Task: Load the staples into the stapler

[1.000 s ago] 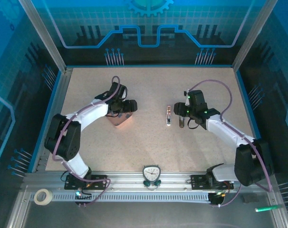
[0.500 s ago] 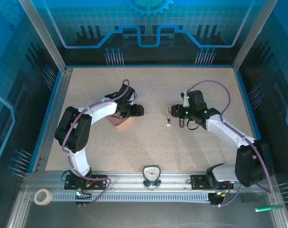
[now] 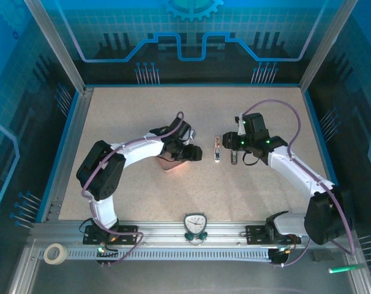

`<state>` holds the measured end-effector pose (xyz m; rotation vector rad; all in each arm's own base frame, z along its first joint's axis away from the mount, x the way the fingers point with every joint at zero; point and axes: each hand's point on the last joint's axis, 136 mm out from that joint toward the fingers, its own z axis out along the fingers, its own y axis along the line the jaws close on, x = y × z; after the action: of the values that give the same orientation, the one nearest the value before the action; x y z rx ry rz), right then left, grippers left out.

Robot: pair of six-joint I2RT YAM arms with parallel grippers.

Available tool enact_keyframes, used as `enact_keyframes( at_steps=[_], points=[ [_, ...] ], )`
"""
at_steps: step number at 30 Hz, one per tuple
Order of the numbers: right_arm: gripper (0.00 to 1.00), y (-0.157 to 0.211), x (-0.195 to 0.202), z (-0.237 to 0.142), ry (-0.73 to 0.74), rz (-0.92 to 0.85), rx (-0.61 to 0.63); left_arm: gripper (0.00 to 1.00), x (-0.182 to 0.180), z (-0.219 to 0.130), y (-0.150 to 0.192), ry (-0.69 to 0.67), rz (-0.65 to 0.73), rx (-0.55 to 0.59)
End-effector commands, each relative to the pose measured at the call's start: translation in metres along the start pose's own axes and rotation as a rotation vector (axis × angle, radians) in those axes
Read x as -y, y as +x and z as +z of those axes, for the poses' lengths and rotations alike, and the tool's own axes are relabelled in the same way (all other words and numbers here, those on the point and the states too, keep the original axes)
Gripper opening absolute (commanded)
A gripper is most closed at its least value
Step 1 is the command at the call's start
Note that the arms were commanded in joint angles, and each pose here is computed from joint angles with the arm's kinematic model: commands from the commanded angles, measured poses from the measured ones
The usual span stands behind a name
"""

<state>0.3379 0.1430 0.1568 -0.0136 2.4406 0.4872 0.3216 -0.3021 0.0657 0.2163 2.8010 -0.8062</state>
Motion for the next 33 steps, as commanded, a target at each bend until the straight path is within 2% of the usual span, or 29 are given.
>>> enact_keyframes(
  at_steps=[1,7,11,16,21,27,33],
  points=[
    [0.45,-0.006,-0.009,-0.009,-0.013,-0.003,-0.006,0.60,0.036,0.004,0.006,0.094,0.011,-0.034],
    [0.44,-0.012,-0.034,-0.013,-0.057,-0.077,-0.049,0.61,0.050,-0.027,-0.008,0.101,0.040,0.043],
    [0.44,-0.015,-0.056,-0.012,-0.070,-0.123,-0.094,0.63,0.037,-0.059,-0.023,0.088,-0.012,0.111],
    [0.41,-0.013,-0.088,-0.005,-0.077,-0.173,-0.167,0.66,0.001,-0.100,-0.037,0.079,-0.106,0.216],
    [0.38,-0.001,-0.126,0.011,-0.080,-0.216,-0.267,0.66,-0.055,-0.124,-0.041,0.034,-0.223,0.286],
    [0.34,0.022,-0.164,0.038,-0.038,-0.298,-0.383,0.67,-0.110,-0.132,-0.039,0.034,-0.386,0.324],
    [0.33,0.046,-0.174,0.072,0.055,-0.354,-0.509,0.66,-0.135,-0.128,-0.034,0.055,-0.463,0.344]
  ],
)
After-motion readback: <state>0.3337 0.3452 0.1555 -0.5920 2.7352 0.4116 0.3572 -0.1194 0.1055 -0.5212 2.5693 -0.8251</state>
